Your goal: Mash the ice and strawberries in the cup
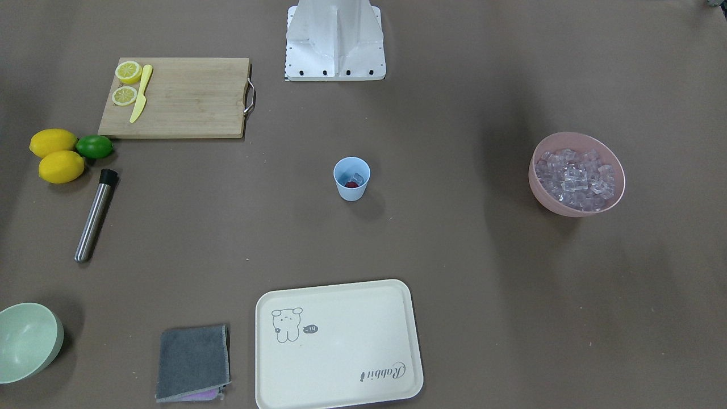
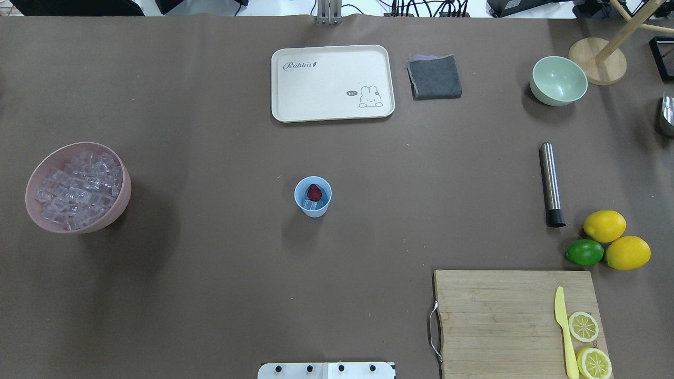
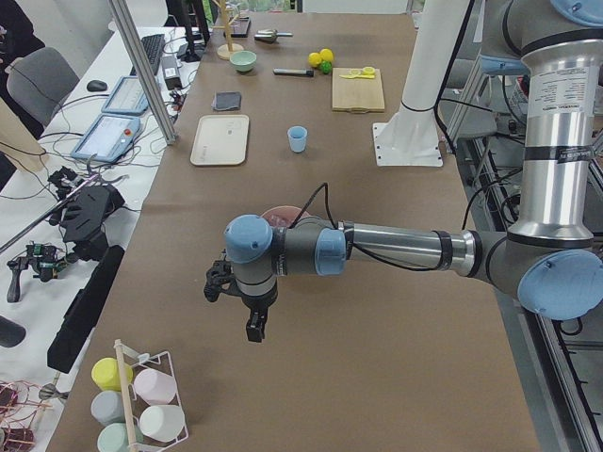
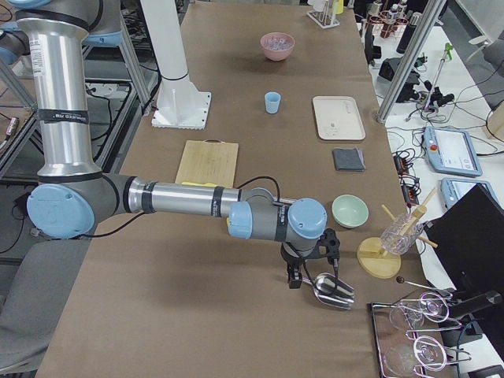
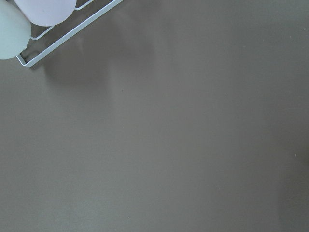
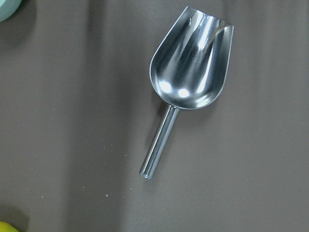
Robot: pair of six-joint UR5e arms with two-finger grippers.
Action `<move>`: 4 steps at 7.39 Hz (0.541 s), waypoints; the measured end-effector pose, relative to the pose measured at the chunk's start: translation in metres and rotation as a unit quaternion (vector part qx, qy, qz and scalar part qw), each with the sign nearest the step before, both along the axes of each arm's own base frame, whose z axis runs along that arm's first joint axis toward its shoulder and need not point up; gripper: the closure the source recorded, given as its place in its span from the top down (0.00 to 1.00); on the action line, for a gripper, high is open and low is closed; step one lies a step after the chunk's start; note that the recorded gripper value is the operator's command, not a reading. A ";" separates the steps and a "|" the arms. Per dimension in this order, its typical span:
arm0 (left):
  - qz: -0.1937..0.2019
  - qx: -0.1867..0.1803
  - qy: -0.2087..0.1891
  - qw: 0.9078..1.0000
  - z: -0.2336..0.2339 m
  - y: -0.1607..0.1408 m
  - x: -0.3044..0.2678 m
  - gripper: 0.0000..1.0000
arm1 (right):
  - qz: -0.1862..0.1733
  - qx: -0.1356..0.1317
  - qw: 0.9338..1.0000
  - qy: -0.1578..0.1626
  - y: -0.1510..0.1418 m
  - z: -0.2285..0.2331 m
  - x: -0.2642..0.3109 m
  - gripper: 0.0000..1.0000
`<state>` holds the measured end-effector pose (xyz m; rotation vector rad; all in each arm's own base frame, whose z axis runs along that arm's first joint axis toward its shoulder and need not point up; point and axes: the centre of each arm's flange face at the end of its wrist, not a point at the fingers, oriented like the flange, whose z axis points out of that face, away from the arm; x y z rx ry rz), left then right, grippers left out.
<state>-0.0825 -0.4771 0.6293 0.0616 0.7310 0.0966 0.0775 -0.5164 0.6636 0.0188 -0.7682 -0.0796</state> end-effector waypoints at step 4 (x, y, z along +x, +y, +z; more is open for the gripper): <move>0.001 0.011 0.000 1.000 -0.003 -0.002 0.001 0.97 | -0.024 -0.016 0.999 0.036 -0.027 -0.029 -0.003 1.00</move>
